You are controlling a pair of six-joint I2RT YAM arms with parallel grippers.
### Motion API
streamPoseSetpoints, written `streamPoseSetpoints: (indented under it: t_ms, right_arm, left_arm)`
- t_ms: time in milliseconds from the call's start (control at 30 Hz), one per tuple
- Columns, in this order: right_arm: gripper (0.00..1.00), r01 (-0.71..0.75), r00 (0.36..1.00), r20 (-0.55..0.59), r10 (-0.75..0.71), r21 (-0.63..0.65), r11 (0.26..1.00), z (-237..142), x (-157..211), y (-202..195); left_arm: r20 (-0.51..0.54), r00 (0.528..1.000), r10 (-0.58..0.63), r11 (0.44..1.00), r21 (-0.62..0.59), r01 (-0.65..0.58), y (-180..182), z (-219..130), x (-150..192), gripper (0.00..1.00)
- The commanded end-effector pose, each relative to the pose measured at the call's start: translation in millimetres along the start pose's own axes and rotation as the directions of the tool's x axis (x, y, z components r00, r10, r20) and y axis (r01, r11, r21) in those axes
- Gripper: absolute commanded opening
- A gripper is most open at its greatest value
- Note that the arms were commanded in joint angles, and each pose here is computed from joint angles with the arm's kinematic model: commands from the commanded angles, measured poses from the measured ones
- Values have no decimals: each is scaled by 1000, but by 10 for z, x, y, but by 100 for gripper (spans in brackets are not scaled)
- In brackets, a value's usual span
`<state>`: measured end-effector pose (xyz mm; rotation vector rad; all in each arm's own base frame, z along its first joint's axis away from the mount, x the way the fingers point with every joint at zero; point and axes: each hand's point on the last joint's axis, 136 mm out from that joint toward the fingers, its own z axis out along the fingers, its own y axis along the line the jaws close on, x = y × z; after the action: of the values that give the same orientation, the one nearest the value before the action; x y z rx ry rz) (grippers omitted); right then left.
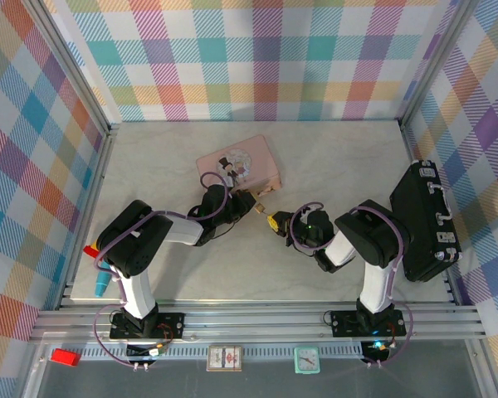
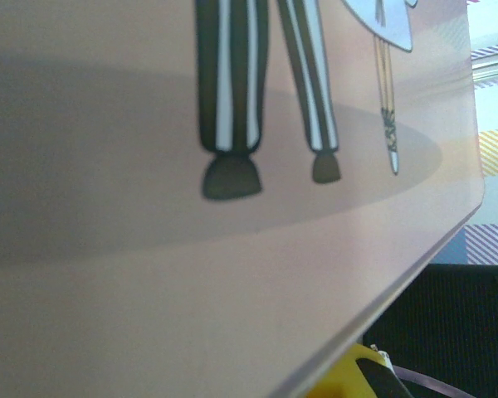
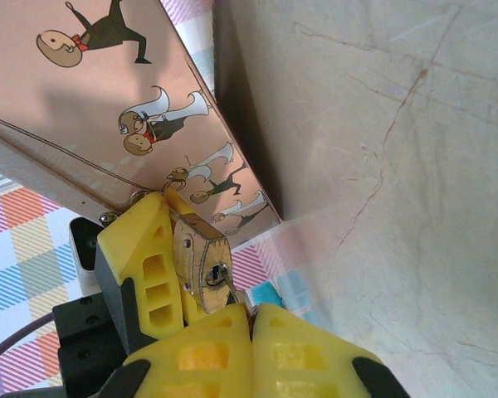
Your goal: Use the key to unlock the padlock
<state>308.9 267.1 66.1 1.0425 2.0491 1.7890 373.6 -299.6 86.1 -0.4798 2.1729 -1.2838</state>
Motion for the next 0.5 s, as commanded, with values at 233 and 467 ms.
streamPoseSetpoints:
  t_ms: [233, 467]
  right_arm:
    - [0, 23, 1000, -17, -24, -78, 997, 6, 44, 240]
    - [0, 21, 1000, -15, -23, -78, 997, 7, 39, 238]
  left_arm:
    - [-103, 987, -120, 992, 34, 124, -87, -50, 243, 0]
    - [-103, 988, -120, 992, 34, 124, -84, -55, 245, 0]
